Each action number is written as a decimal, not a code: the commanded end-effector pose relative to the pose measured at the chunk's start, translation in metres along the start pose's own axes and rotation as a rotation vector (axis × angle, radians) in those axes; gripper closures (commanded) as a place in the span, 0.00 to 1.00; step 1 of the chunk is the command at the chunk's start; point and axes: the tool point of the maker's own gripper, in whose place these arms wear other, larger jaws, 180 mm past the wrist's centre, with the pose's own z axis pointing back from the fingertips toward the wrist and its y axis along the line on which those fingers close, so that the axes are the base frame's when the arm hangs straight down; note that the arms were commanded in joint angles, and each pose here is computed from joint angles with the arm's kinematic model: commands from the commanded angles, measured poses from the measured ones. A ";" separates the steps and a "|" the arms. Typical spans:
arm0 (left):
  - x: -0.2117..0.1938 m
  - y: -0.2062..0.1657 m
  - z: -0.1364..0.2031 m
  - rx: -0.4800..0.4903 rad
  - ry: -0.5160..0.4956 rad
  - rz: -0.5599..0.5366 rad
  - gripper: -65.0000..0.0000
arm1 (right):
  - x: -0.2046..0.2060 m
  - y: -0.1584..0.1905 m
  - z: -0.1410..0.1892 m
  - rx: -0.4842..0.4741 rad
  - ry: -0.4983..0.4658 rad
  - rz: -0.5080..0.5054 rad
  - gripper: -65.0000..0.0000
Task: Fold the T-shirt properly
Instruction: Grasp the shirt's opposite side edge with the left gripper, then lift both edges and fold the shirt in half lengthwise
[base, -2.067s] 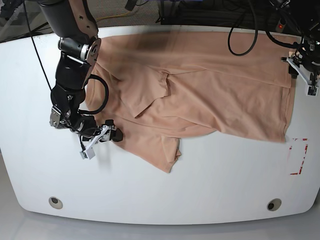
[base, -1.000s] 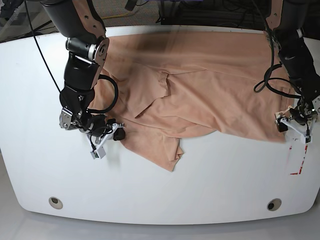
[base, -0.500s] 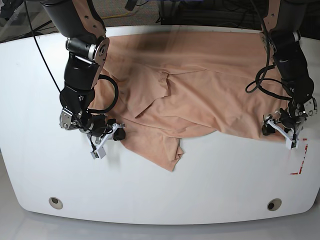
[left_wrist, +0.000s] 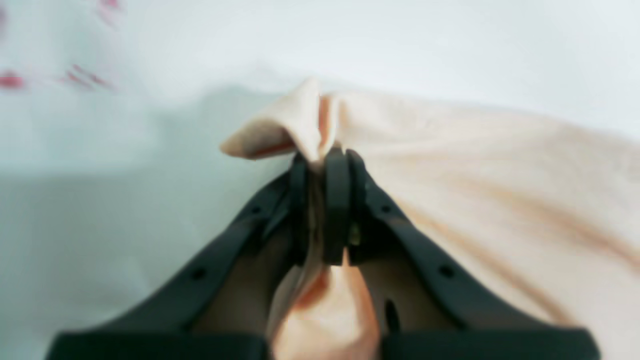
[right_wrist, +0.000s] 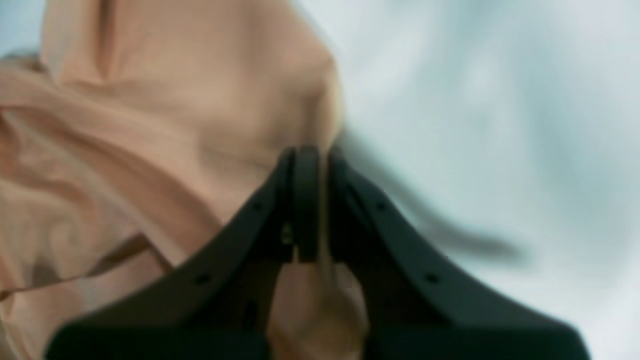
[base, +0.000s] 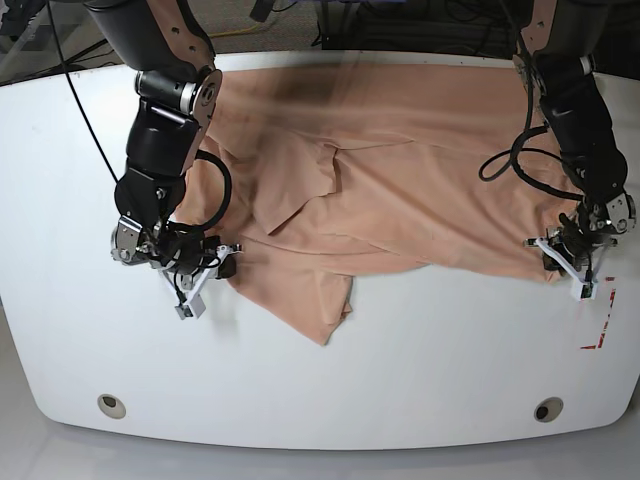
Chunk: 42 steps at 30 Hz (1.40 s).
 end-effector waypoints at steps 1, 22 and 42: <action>0.034 0.000 0.013 -0.004 -0.104 -0.051 0.98 | 0.045 -0.007 0.020 -0.033 -0.101 0.043 1.00; 0.036 -0.020 0.086 0.048 -0.140 -0.375 0.98 | 0.039 -0.030 0.120 -0.338 -0.022 0.215 1.00; -0.072 -0.024 0.113 0.032 0.099 -0.448 0.97 | -0.104 -0.003 0.158 -0.343 0.201 0.234 1.00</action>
